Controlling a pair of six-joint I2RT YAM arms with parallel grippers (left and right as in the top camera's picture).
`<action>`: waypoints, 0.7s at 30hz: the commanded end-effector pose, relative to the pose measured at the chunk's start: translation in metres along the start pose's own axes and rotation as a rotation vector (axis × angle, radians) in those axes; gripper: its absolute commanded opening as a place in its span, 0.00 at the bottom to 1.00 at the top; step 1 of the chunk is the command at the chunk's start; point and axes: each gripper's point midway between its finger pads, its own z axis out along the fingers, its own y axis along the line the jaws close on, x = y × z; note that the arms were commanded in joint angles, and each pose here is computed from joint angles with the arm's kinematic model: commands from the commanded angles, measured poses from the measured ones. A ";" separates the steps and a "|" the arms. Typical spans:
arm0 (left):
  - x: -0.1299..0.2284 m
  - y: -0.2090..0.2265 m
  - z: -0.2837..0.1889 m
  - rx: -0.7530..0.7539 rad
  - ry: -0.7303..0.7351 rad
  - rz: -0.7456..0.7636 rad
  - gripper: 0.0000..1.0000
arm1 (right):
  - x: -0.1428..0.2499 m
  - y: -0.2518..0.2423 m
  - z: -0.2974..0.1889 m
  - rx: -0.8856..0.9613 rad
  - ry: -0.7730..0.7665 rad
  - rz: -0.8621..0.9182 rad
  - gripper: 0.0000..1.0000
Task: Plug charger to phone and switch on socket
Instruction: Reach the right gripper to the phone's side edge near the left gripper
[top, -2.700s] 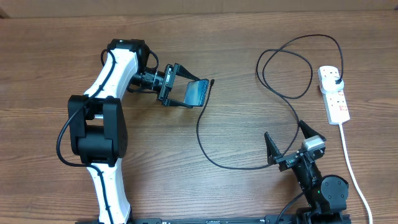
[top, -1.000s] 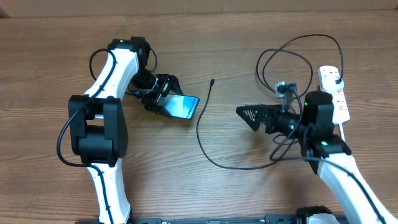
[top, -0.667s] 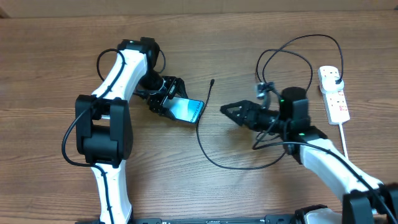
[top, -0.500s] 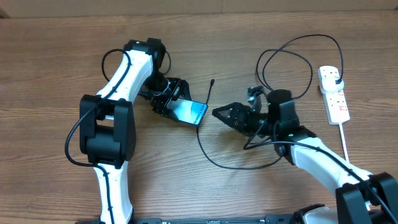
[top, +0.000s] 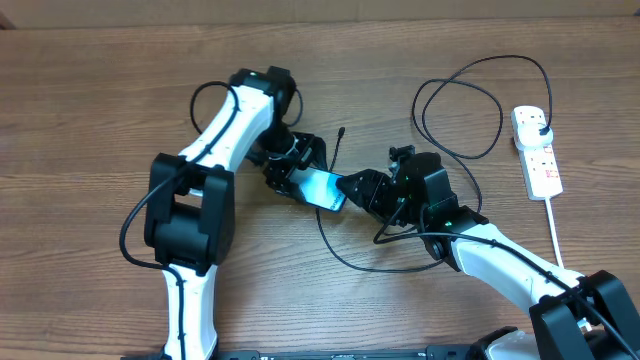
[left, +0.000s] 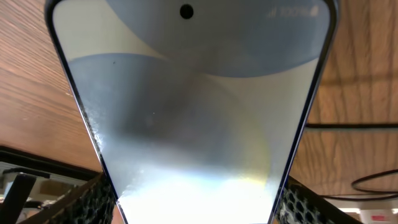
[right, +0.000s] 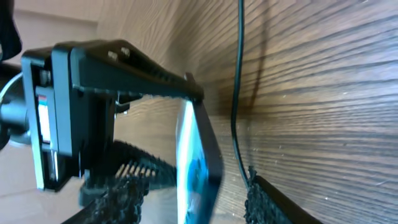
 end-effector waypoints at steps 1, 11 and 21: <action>0.012 -0.009 -0.002 0.020 -0.009 0.000 0.61 | -0.010 0.006 0.001 -0.001 -0.041 0.010 0.52; 0.020 -0.012 0.006 0.017 -0.030 -0.019 0.61 | -0.005 -0.005 0.005 0.036 -0.021 0.087 0.40; 0.022 -0.015 0.007 0.025 -0.030 -0.032 0.61 | -0.008 -0.009 0.005 0.054 -0.040 0.116 0.34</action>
